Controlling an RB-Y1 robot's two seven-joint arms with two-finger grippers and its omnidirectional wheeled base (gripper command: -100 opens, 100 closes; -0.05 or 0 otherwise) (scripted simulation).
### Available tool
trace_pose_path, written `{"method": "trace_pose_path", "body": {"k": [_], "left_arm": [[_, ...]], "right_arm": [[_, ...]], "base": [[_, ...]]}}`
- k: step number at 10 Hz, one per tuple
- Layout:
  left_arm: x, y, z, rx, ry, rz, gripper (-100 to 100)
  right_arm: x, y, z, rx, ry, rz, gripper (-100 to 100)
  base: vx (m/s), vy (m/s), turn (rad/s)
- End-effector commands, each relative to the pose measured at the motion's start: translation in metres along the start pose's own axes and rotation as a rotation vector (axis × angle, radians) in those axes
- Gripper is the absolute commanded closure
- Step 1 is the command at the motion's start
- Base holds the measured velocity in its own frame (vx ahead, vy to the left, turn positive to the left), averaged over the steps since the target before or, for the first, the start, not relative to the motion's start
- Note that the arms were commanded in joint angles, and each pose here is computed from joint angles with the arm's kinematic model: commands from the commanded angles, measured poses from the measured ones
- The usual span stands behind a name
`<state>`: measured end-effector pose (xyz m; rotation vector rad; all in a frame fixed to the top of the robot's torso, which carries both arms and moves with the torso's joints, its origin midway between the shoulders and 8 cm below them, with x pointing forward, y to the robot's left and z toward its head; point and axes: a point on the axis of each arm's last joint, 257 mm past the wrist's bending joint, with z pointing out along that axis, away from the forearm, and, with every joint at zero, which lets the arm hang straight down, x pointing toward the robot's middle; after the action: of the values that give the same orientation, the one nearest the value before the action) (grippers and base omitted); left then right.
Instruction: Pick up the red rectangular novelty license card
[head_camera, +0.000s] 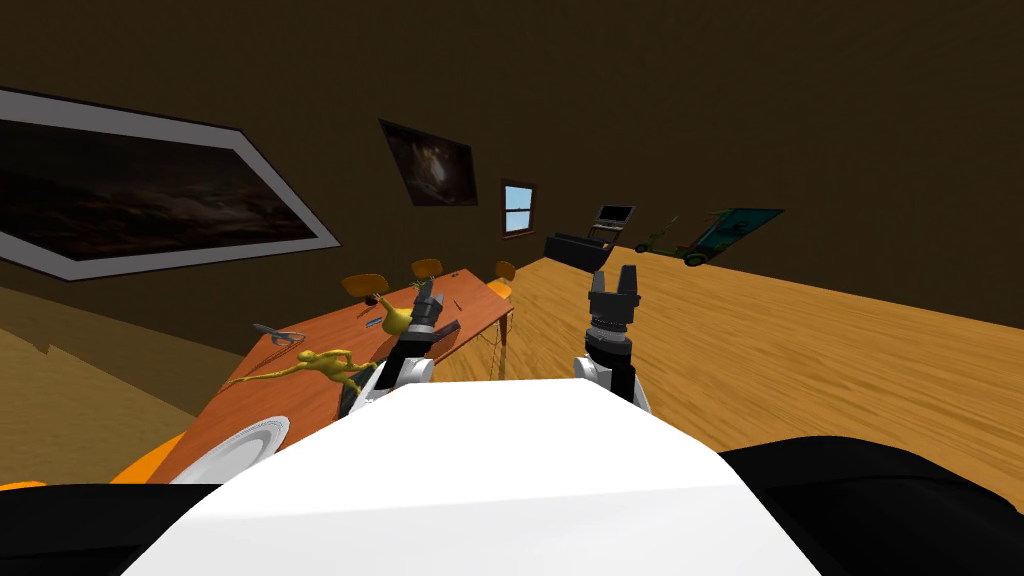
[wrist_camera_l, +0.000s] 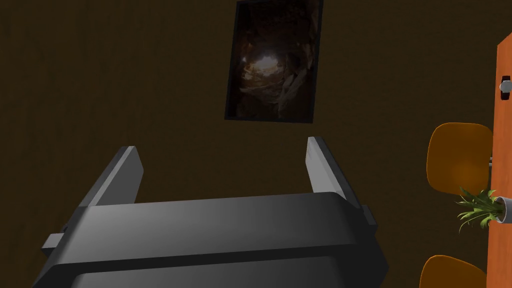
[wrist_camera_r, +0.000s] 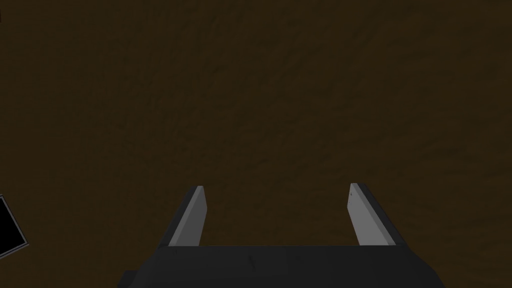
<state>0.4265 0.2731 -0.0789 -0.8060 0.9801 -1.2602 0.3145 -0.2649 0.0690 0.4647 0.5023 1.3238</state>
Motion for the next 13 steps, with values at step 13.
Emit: {"method": "trace_pose_path", "body": {"k": [13], "left_arm": [[-0.024,0.153,-0.015,-0.473,0.018,-0.123,-100]], "right_arm": [[0.0,0.0,0.0,0.0,0.0,0.0,0]], "base": [[0.048,-0.026,0.009]]}}
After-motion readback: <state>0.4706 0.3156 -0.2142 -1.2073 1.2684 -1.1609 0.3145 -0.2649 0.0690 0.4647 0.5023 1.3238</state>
